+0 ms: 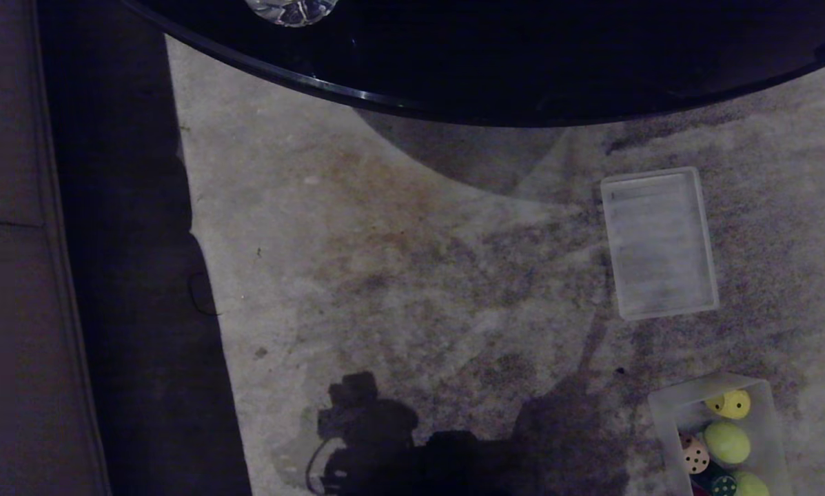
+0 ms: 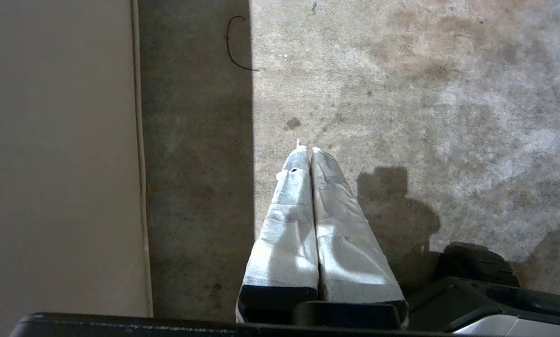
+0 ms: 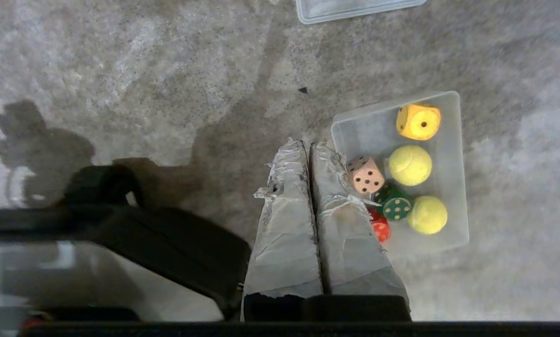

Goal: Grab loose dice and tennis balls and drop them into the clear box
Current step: Close the lid

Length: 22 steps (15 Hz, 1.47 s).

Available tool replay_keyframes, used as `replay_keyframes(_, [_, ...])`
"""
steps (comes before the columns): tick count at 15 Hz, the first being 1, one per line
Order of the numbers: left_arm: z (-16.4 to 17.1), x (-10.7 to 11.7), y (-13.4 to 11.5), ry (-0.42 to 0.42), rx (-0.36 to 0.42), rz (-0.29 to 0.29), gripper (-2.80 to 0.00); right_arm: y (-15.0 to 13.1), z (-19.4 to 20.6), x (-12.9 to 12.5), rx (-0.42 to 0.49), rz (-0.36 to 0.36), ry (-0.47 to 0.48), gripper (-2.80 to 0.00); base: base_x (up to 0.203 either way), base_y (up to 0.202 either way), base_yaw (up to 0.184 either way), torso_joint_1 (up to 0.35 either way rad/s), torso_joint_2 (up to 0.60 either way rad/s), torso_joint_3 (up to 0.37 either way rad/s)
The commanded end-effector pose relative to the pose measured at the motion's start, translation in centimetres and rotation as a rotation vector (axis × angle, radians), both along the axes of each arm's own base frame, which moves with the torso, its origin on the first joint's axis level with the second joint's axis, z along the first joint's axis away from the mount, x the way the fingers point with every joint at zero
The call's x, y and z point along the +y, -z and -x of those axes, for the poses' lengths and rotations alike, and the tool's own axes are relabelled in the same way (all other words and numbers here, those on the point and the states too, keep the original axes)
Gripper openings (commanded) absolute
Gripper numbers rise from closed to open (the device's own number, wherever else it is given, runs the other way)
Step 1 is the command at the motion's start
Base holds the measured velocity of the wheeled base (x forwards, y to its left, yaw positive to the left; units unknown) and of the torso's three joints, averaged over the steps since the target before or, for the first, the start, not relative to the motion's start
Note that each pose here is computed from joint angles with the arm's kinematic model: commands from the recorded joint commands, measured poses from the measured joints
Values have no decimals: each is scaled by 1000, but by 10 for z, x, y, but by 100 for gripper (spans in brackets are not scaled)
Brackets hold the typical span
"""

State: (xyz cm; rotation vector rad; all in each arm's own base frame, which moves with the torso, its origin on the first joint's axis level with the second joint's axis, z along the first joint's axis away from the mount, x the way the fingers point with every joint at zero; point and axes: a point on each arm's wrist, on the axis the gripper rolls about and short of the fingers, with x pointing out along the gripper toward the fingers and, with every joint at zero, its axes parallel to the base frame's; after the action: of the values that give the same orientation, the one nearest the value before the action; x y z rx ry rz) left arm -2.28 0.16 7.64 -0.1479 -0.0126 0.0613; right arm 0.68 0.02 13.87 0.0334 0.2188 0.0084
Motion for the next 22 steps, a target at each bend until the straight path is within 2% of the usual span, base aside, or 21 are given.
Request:
replay_keyframes(1, [0,0,0,-1,0,1,-280,-20,-63,0,223,-15,7,-280,0,0,0,0,0,0])
replay_keyframes(4, [0,0,0,-1,0,1,-280,-19,-144,1,328,-38,45,-280,0,0,0,0,0,0])
replay_keyframes(8, [0,0,0,-1,0,1,-280,15,-241,-3,404,-93,137,-280,0,0,0,0,0,0])
replay_keyframes(10, [0,0,0,-1,0,1,-280,31,-281,-12,404,-141,188,-280,0,0,0,0,0,0])
replay_keyframes(12, [0,0,0,-1,0,1,-280,31,-307,-29,359,-200,209,-280,0,0,0,0,0,0])
replay_keyframes(14, [0,0,0,-1,0,1,-280,38,-316,-34,374,-195,196,-280,0,0,0,0,0,0])
replay_keyframes(15, [0,0,0,-1,0,1,-280,48,-320,-35,402,-188,189,0,0,0,0,0,0,0])
replay_keyframes(19, [0,0,0,-1,0,1,-280,70,-332,-35,457,-133,128,0,0,0,0,0,0,0])
replay_keyframes(22, [0,0,0,-1,0,1,-280,66,-338,-31,410,-145,8,0,0,0,0,0,0,0])
